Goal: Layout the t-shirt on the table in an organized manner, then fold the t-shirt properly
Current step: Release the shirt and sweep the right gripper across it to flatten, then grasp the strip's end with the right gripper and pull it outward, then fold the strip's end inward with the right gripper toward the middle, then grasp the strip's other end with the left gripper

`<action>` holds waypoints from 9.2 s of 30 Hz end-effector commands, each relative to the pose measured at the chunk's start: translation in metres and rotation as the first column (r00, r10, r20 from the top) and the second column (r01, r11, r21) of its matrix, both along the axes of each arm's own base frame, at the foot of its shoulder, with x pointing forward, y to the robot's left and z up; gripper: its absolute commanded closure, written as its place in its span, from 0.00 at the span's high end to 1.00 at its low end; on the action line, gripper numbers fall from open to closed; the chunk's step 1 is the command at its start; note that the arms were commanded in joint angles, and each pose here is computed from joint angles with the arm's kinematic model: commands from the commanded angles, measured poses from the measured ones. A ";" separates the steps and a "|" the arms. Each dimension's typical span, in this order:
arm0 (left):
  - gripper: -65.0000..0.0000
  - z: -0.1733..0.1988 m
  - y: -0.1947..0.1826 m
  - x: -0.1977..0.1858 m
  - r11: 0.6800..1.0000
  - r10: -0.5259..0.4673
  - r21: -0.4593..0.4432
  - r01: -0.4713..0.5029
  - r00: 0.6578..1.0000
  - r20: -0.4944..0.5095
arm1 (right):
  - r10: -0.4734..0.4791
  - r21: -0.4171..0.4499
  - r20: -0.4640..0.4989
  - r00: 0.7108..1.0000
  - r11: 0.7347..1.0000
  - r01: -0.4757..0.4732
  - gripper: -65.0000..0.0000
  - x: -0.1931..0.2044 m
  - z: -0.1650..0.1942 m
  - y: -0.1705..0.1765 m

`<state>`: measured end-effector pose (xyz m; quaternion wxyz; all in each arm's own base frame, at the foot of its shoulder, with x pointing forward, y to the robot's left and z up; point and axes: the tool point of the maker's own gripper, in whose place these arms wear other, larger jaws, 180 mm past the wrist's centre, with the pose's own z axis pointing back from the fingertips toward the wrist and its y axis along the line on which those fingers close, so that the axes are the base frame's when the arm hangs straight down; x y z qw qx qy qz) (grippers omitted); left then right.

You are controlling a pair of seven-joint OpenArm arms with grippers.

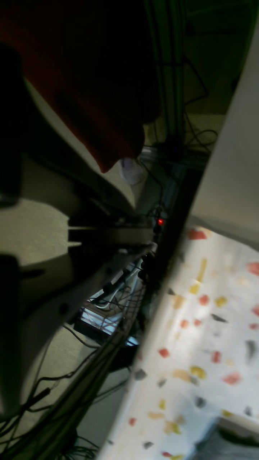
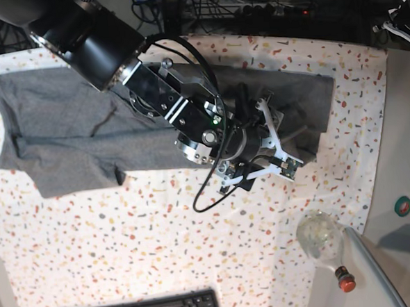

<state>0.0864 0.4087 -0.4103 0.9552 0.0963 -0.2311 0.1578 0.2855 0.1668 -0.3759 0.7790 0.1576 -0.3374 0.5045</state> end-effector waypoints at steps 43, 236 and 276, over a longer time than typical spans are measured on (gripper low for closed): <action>0.00 -0.082 -0.152 0.079 0.880 -0.458 0.067 0.470 0.877 -0.148 | -0.986 -0.317 -0.100 0.130 0.155 0.936 0.00 -0.071 -0.116 -0.478; 0.77 -0.009 -0.274 0.179 0.787 -0.579 -0.153 0.597 0.802 0.149 | -0.961 0.050 -0.186 0.206 0.201 0.978 0.50 -0.070 0.004 -0.432; 0.00 0.014 -0.285 0.235 0.717 -0.685 -0.023 0.696 0.711 0.157 | -0.921 0.060 -0.229 0.316 0.310 0.949 0.50 -0.061 0.000 -0.389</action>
